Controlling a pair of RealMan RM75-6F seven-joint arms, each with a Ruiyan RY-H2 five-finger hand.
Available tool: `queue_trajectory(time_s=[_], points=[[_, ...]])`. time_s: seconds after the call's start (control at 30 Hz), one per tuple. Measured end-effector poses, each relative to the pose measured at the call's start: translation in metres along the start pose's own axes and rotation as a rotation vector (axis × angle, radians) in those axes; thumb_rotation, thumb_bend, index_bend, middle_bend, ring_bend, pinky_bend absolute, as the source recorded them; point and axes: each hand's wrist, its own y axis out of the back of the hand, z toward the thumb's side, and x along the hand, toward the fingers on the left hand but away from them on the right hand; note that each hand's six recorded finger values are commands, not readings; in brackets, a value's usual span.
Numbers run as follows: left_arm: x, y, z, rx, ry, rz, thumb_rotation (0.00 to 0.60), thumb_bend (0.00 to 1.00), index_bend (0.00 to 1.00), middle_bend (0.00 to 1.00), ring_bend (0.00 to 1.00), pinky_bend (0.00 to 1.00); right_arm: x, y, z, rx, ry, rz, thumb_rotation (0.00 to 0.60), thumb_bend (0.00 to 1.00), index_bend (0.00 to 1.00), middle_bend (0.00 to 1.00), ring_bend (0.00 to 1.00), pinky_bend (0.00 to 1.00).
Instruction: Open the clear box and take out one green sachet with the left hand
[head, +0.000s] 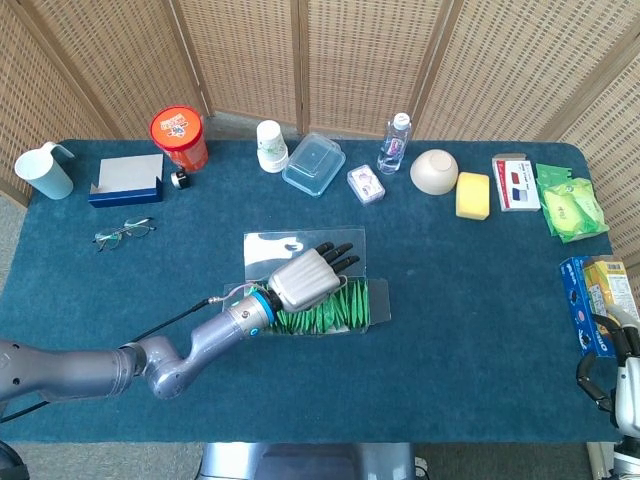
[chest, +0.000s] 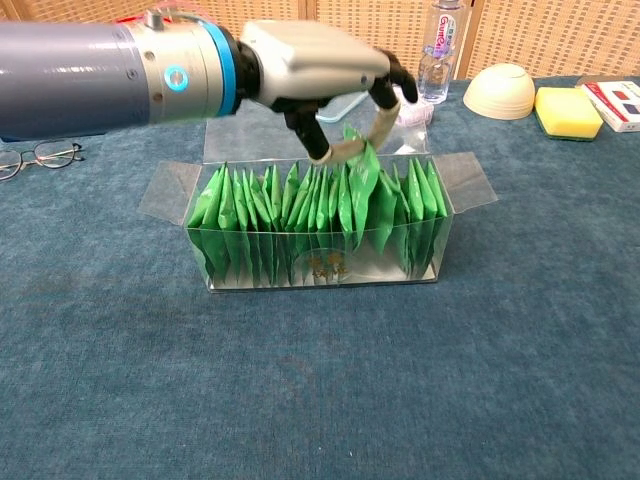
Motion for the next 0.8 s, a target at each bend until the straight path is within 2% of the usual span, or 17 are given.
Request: queue_trajectory(time_s=[0.8], points=[[-0.031,0.043,-0.029,-0.097,0.056,0.158,0.502,0.5,0.48,0.13,0.0,0.16,-0.001,0.0,0.004,-0.001,0.015,0.0,0.473,0.66,0.22,0.17,0.14,0.23]])
